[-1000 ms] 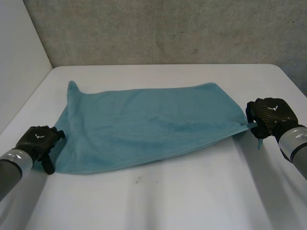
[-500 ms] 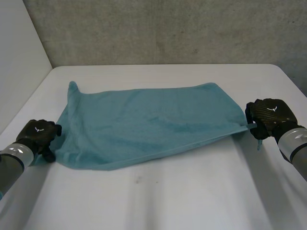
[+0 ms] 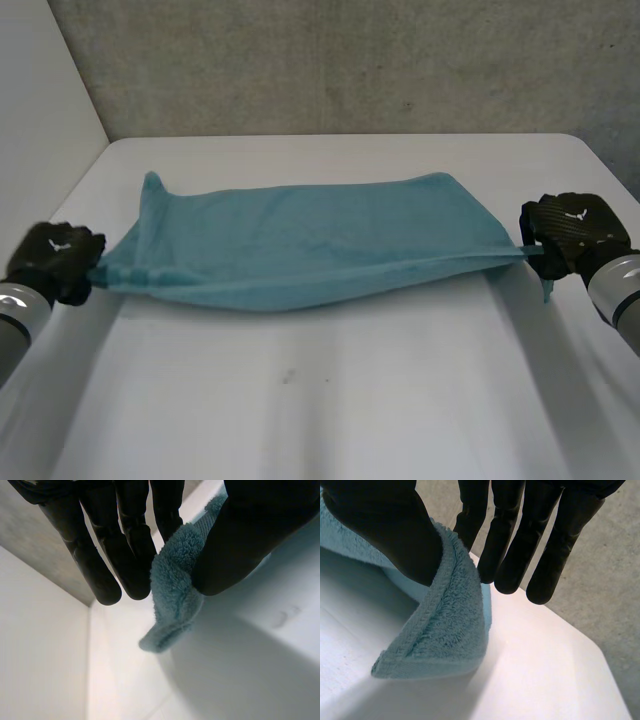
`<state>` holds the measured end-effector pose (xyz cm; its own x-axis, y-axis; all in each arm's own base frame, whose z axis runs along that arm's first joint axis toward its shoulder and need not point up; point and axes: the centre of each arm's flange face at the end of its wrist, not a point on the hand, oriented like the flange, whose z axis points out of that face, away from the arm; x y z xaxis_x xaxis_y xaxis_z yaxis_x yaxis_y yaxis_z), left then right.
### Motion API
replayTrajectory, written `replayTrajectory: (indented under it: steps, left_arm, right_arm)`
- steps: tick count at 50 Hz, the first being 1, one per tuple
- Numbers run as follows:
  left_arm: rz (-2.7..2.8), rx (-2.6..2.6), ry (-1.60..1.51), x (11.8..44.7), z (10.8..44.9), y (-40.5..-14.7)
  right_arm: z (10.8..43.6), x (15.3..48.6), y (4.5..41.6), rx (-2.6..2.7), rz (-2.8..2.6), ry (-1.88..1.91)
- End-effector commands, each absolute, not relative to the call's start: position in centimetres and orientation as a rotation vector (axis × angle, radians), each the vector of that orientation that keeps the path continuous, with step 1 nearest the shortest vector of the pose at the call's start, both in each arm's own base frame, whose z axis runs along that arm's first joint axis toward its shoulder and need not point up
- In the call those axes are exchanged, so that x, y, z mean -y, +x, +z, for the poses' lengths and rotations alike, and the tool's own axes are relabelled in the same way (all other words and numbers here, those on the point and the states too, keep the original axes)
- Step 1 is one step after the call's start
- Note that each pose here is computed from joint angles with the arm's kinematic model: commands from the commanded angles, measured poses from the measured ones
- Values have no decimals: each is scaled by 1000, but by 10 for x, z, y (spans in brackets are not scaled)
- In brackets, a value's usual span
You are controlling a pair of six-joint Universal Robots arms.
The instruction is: Fold the laundry
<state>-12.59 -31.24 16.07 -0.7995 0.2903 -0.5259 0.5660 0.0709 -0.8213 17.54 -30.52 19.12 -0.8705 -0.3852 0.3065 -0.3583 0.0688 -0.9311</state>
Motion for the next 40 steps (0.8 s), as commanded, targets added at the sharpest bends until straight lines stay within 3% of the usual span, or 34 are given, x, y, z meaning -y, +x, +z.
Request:
replayTrajectory:
  steps: [1, 8, 14, 20, 28, 40]
  left_arm:
    - [-1810, -2018, 801, 290, 200, -120]
    - [-1675, -2030, 823, 253, 227, -113]
    - [-1548, -2087, 912, 238, 217, -113]
    - [-1501, -2151, 923, 243, 201, -111]
    - [-1529, -2140, 988, 272, 180, -120]
    - [-1603, -1962, 922, 358, 157, -128]
  right_arm:
    - [210, 285, 174, -2385, -1871, -1085]
    - [212, 250, 171, -2498, -1573, -1366]
    - [215, 231, 172, -2498, -1474, -1470]
    - [208, 238, 174, -2489, -1519, -1479]
    - [192, 280, 176, -2507, -1691, -1446]
    - [181, 354, 211, -2259, -2122, -1390]
